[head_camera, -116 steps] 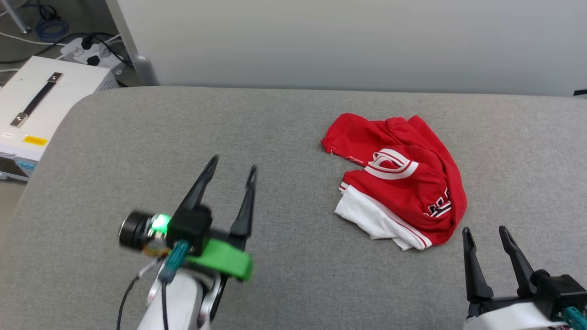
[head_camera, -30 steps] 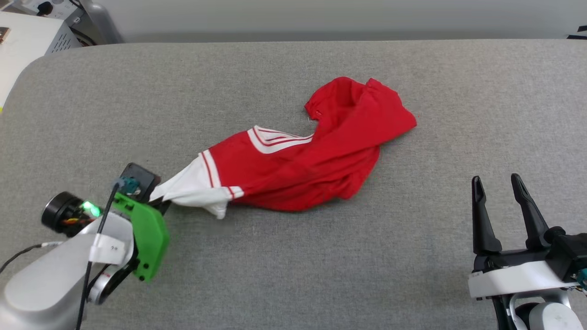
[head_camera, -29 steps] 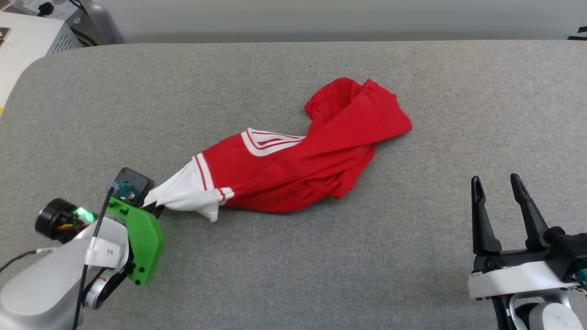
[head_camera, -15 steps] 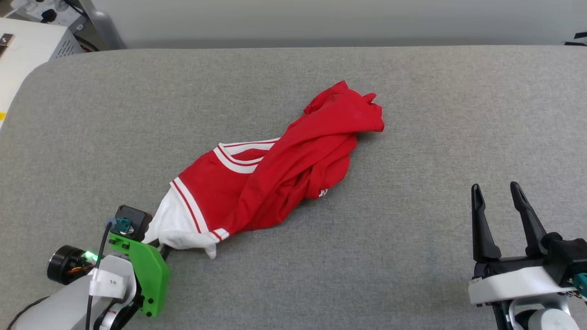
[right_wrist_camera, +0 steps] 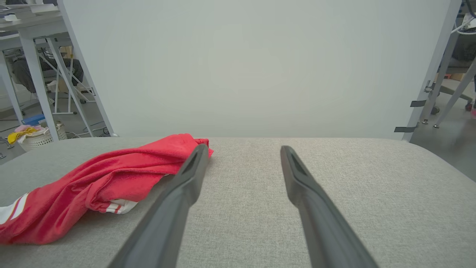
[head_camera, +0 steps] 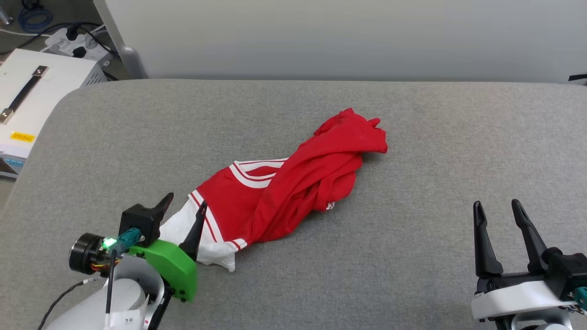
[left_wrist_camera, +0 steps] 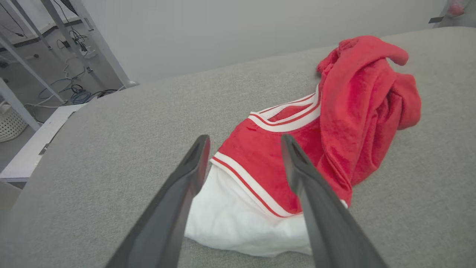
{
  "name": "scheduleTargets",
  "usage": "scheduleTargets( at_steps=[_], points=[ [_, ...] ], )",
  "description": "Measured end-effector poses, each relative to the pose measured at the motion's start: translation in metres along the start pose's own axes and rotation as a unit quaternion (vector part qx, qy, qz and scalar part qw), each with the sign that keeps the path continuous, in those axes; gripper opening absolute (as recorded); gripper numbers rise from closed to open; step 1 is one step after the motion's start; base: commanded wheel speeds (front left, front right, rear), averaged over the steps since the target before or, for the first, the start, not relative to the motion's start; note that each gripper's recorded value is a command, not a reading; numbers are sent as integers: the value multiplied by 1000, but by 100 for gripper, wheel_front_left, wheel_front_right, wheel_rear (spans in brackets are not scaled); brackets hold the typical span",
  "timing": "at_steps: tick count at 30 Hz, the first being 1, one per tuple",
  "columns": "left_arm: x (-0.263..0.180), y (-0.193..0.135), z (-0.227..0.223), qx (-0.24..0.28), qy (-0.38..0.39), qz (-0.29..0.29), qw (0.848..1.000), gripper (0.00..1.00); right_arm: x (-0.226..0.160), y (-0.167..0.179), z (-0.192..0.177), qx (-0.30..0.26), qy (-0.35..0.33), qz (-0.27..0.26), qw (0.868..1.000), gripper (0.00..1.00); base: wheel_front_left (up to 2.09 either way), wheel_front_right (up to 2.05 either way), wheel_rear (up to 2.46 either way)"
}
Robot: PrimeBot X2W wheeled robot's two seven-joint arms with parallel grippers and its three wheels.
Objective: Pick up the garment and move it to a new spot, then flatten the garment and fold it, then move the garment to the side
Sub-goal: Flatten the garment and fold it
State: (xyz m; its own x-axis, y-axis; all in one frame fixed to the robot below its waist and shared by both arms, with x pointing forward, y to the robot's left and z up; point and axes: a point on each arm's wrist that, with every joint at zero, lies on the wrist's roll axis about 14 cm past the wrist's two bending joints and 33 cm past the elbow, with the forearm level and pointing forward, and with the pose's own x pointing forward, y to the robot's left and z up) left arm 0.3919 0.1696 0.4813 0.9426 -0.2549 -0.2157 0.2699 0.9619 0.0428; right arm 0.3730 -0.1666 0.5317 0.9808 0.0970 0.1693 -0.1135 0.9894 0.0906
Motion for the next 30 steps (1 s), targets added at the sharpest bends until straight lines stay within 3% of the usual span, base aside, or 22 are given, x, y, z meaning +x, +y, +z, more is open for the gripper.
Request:
scheduleTargets(
  at_steps=[8,18,26,30],
  points=[
    [-16,24,46,15,-109,118,987,100,-4,0,6,-2,-8,0,1000,100,0,0,0],
    [-48,35,31,17,-133,205,969,100,0,-1,8,-10,-11,0,1000,100,0,0,0],
    [-43,37,33,11,-147,214,966,100,77,14,78,-77,-127,70,986,100,0,0,0],
    [-39,39,27,10,-142,218,966,100,120,28,88,-99,-142,116,978,100,0,0,0]
  ],
)
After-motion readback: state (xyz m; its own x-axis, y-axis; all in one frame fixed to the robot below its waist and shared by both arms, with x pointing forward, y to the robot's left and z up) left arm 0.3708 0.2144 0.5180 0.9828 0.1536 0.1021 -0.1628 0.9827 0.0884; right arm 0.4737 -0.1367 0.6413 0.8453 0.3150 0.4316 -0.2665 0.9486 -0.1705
